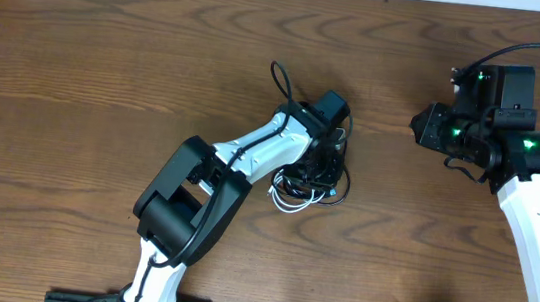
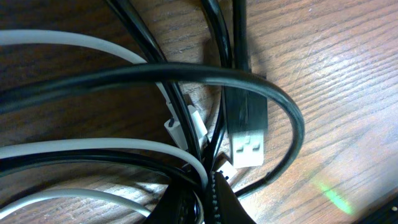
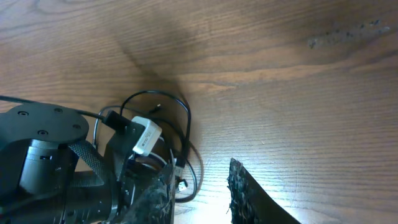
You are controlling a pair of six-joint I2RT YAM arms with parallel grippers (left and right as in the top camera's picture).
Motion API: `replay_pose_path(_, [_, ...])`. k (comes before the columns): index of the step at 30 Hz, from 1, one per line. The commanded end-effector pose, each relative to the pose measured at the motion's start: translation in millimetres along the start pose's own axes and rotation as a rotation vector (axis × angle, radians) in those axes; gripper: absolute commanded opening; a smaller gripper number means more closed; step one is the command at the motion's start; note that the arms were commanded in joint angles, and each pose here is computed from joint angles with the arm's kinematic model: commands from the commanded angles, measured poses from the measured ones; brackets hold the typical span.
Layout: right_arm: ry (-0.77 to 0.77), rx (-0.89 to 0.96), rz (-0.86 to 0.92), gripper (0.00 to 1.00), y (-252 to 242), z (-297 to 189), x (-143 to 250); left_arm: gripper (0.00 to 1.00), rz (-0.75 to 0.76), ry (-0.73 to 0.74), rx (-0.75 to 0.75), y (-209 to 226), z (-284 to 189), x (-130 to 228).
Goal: Untangle cables
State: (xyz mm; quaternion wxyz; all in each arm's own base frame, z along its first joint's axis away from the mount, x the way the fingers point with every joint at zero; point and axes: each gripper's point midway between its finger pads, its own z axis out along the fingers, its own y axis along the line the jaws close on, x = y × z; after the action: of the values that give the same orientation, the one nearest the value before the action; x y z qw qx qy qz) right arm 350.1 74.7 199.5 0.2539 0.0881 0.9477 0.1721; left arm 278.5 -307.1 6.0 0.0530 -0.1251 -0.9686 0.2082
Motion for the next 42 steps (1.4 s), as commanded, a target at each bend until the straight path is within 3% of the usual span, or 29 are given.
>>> replay_pose_path(1, [-0.001,0.009,-0.011,0.25,-1.8,-0.2,-0.2,0.08,0.023,-0.06,0.056,-19.3,-24.2,-16.8])
replay_pose_path(8, [-0.001,0.008,-0.011,0.25,-1.6,-0.2,-0.1,0.07,0.106,-0.295,0.322,-77.2,-132.7,-41.9])
replay_pose_path(15, [-0.003,-0.112,-0.025,0.25,20.1,-1.4,-3.4,0.08,-0.039,-0.576,0.521,-85.5,-257.0,-63.8])
replay_pose_path(19, [-0.011,-0.29,-0.111,0.27,51.9,-7.9,-6.8,0.07,-0.128,-0.673,0.596,-78.4,-300.1,-72.2])
replay_pose_path(24, [-0.035,-0.49,-0.239,0.32,93.4,-20.1,-7.0,0.08,-0.372,-0.664,0.69,-62.4,-319.1,-81.6])
replay_pose_path(32, [-0.049,-0.608,-0.366,0.38,148.0,-18.0,5.7,0.07,-0.763,-0.586,0.825,-50.9,-328.2,-90.7])
replay_pose_path(35, [-0.042,-0.641,-0.392,0.38,165.1,-12.5,11.8,0.08,-0.84,-0.561,0.85,-49.8,-328.3,-91.4])
replay_pose_path(42, [-0.058,-0.621,-0.441,0.39,183.6,11.3,16.1,0.08,-0.85,-0.558,0.854,-49.8,-328.3,-91.5])
